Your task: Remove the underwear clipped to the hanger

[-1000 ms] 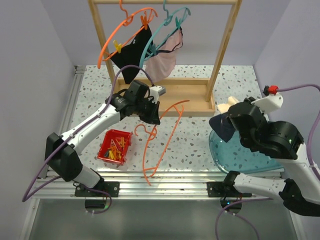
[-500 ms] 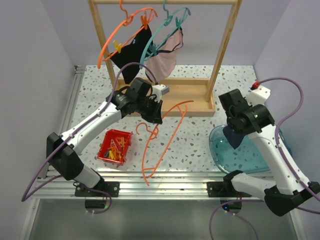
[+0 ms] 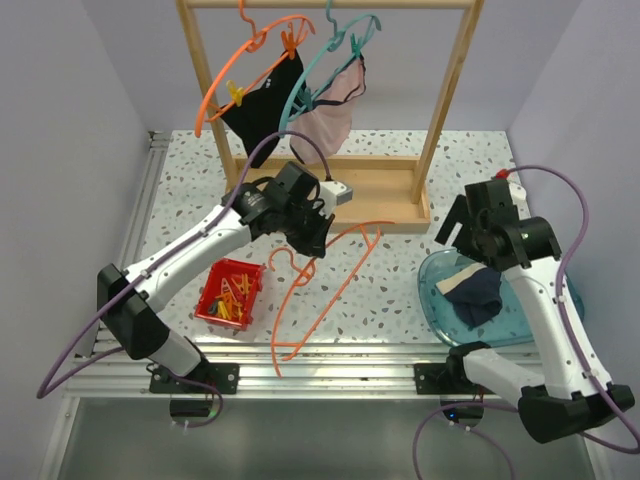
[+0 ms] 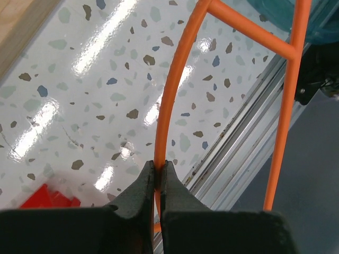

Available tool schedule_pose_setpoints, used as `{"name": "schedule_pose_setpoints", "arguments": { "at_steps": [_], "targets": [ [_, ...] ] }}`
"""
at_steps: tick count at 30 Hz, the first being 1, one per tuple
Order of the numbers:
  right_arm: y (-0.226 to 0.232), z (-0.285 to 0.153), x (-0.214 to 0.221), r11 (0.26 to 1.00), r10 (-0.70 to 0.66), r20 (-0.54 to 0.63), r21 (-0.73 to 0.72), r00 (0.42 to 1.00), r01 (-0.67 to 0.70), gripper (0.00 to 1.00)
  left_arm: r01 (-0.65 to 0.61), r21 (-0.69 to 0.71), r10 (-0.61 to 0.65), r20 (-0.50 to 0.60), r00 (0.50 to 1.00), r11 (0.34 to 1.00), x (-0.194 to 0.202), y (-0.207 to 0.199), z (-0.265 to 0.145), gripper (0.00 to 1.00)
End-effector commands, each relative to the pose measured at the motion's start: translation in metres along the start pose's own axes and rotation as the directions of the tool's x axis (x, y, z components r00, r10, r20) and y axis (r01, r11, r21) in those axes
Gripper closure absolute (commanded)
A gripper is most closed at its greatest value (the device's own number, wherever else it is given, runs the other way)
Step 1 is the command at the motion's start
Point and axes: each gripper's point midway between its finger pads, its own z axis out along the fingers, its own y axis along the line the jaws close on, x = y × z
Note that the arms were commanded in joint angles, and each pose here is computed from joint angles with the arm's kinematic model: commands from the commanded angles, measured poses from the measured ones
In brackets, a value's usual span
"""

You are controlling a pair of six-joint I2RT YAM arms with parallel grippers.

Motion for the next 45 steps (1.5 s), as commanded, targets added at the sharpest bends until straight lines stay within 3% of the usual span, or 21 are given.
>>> {"name": "schedule_pose_setpoints", "arguments": {
  "at_steps": [1,3,9,17,22,27,30,33,36,41,42,45],
  "targets": [
    [0.084,-0.044,0.003,0.852,-0.12,-0.027,-0.516,0.992,0.089,0.09,-0.112,-0.052,0.109,-0.05,0.993,0.992,0.009,-0.008,-0.005,1.0],
    [0.113,-0.071,0.018,0.704,-0.179,-0.069,-0.705,0.981,0.079,0.09,-0.136,-0.064,0.131,-0.083,0.988,0.989,0.02,-0.01,-0.004,1.0],
    [0.139,-0.113,0.057,0.415,-0.375,-0.157,-0.91,0.914,0.013,0.09,-0.208,-0.084,0.201,-0.085,0.976,0.975,0.029,-0.024,-0.012,1.0],
    [0.134,-0.133,0.08,0.279,-0.529,-0.121,-0.959,0.84,0.038,0.11,-0.292,-0.046,0.291,-0.033,0.956,0.955,0.039,-0.051,-0.034,1.0],
    [0.134,-0.126,0.082,0.3,-0.55,-0.091,-0.949,0.83,0.094,0.11,-0.349,0.004,0.349,-0.026,0.937,0.937,0.05,-0.073,-0.043,1.0],
    [0.143,-0.145,0.103,0.196,-0.629,-0.105,-0.98,0.771,0.027,0.17,-0.372,0.003,0.372,-0.027,0.928,0.928,0.056,-0.078,-0.045,1.0],
    [0.142,-0.163,0.128,0.12,-0.706,-0.13,-0.991,0.696,-0.063,0.26,-0.378,-0.021,0.377,-0.022,0.926,0.926,0.053,-0.076,-0.047,1.0],
    [0.136,-0.172,0.153,0.099,-0.759,-0.172,-0.984,0.627,-0.15,0.36,-0.381,-0.037,0.381,-0.009,0.924,0.924,0.047,-0.076,-0.049,1.0],
    [0.126,-0.172,0.175,0.126,-0.804,-0.206,-0.976,0.558,-0.178,0.49,-0.39,-0.056,0.391,-0.001,0.921,0.919,0.043,-0.075,-0.051,1.0],
    [0.124,-0.163,0.181,0.163,-0.811,-0.223,-0.974,0.54,-0.157,0.87,-0.396,-0.054,0.397,0.006,0.918,0.917,0.041,-0.078,-0.053,1.0],
    [0.125,-0.162,0.181,0.171,-0.812,-0.228,-0.973,0.537,-0.154,1.0,-0.4,-0.052,0.401,0.009,0.916,0.915,0.041,-0.079,-0.054,1.0],
    [0.129,-0.157,0.179,0.185,-0.814,-0.222,-0.975,0.537,-0.123,1.0,-0.406,-0.054,0.407,0.011,0.913,0.912,0.041,-0.08,-0.056,1.0]
  ]
}}
